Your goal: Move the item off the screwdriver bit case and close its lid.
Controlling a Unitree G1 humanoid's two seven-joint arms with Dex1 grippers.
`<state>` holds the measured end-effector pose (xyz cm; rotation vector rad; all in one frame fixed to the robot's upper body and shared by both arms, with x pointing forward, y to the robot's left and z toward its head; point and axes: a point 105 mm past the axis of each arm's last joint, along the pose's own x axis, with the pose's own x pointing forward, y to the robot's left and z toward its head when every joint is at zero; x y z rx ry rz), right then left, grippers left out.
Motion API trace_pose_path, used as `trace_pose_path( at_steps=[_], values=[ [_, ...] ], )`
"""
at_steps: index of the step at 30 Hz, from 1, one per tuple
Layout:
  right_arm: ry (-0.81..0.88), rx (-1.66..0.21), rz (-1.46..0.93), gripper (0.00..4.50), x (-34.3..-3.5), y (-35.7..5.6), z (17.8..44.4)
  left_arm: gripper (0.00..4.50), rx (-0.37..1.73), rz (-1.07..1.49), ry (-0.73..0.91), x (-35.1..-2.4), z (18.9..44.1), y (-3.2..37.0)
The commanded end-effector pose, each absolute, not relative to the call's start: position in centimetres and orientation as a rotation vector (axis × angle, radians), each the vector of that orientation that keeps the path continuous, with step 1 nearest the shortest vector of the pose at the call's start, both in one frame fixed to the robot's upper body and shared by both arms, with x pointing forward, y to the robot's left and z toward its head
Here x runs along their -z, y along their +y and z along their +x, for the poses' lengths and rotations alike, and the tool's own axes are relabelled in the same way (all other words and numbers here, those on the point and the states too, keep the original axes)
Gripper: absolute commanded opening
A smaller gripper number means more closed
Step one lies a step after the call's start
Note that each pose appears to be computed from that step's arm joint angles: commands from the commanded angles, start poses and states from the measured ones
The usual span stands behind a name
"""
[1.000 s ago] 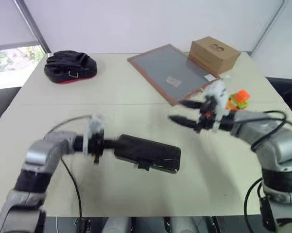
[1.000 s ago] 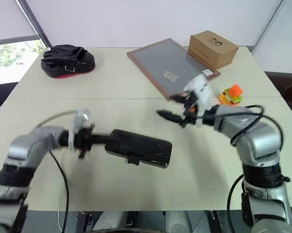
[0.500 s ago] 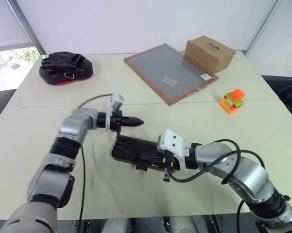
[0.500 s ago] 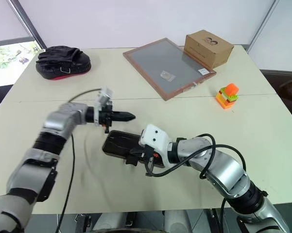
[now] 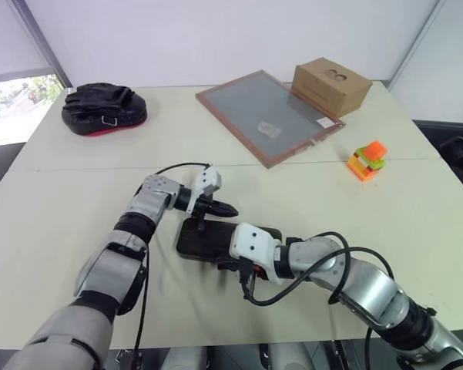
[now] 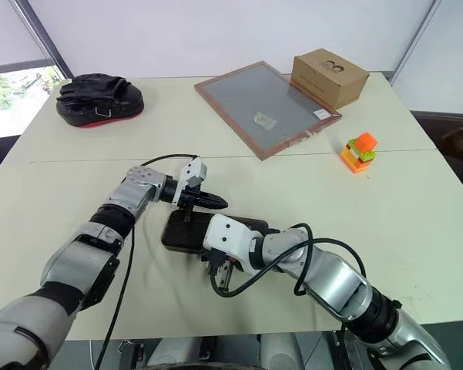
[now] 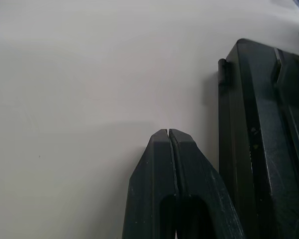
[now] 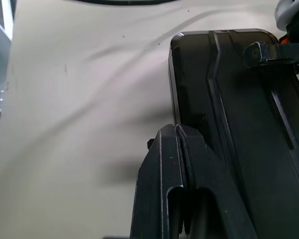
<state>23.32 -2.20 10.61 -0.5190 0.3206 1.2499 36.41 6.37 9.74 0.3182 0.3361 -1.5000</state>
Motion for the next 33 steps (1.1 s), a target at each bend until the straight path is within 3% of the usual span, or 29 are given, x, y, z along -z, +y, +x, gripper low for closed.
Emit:
trace_pose_path(
  at_steps=[1,12,24,33],
  values=[
    [0.298,-1.273,-0.577,0.03,-10.6,-2.3,23.2,0.0,1.52,0.331,0.344,-9.3,36.1,6.5],
    [0.295,-1.234,-0.778,0.03,-8.6,-3.5,24.7,0.0,1.59,0.367,0.324,-10.0,35.5,5.9],
    [0.255,-1.0,-0.75,0.03,-11.5,-3.3,28.2,0.0,1.798,0.425,0.381,-9.0,32.1,4.8],
    [0.216,-0.901,-0.794,0.03,-13.5,-3.6,29.4,0.0,1.893,0.465,0.524,-5.8,29.2,4.7]
  ],
)
